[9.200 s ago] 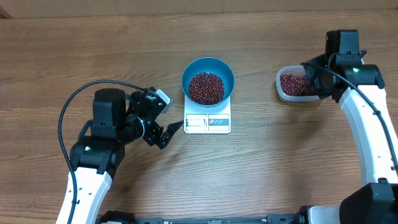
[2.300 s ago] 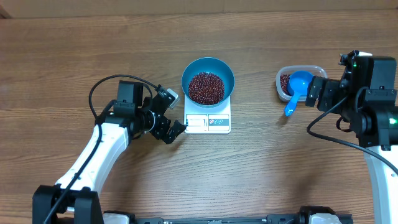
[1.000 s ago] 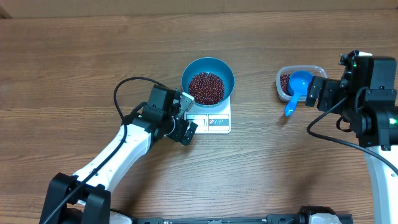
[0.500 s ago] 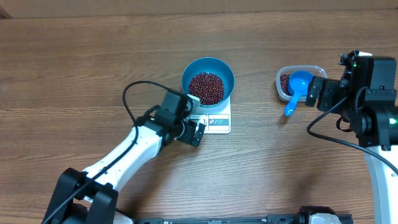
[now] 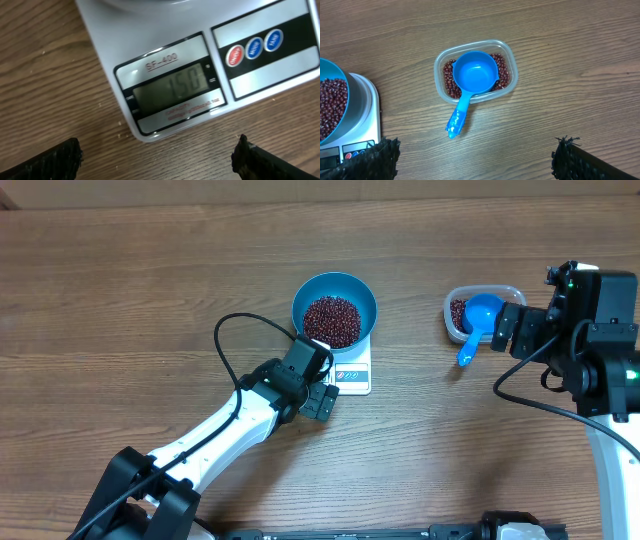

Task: Scoop item into bowl and weigh 150g on scale
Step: 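Move the left gripper forward toward the scale display, then hold the left gripper over the scale to check the 150 g reading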

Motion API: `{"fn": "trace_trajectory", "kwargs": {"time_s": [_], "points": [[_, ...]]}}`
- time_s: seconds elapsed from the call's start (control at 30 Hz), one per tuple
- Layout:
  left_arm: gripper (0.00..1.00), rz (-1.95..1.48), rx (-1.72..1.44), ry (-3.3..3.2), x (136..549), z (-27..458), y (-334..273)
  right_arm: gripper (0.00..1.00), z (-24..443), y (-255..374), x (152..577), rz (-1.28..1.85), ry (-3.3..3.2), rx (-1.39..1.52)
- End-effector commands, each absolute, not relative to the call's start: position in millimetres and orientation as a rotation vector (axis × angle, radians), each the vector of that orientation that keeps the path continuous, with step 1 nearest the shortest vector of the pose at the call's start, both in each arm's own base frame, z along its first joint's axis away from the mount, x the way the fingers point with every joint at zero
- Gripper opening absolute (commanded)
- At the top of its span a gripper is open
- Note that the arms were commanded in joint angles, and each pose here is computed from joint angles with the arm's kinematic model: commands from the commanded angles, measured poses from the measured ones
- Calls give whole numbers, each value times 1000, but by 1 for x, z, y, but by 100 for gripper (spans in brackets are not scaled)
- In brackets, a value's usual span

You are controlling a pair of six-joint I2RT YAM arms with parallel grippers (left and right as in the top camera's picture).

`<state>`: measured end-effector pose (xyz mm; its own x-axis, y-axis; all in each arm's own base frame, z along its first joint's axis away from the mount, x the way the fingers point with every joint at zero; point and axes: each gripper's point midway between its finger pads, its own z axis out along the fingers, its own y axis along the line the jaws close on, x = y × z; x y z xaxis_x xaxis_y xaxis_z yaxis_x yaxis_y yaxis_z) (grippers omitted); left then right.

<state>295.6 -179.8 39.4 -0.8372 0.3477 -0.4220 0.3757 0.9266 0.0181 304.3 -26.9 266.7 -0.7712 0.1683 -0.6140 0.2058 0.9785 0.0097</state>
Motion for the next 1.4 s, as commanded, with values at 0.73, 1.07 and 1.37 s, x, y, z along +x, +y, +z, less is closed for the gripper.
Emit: {"fn": "trace_trajectory", "kwargs": {"time_s": [0.73, 1.07, 1.37], "points": [[100, -114, 361, 2523, 328, 55, -189, 100, 280, -29, 308, -84, 2430, 260], [100, -75, 315, 2399, 352, 73, -190, 100, 280, -29, 308, -84, 2430, 260], [100, -63, 348, 2396, 352, 73, -190, 100, 280, -29, 308, -84, 2430, 260]]}}
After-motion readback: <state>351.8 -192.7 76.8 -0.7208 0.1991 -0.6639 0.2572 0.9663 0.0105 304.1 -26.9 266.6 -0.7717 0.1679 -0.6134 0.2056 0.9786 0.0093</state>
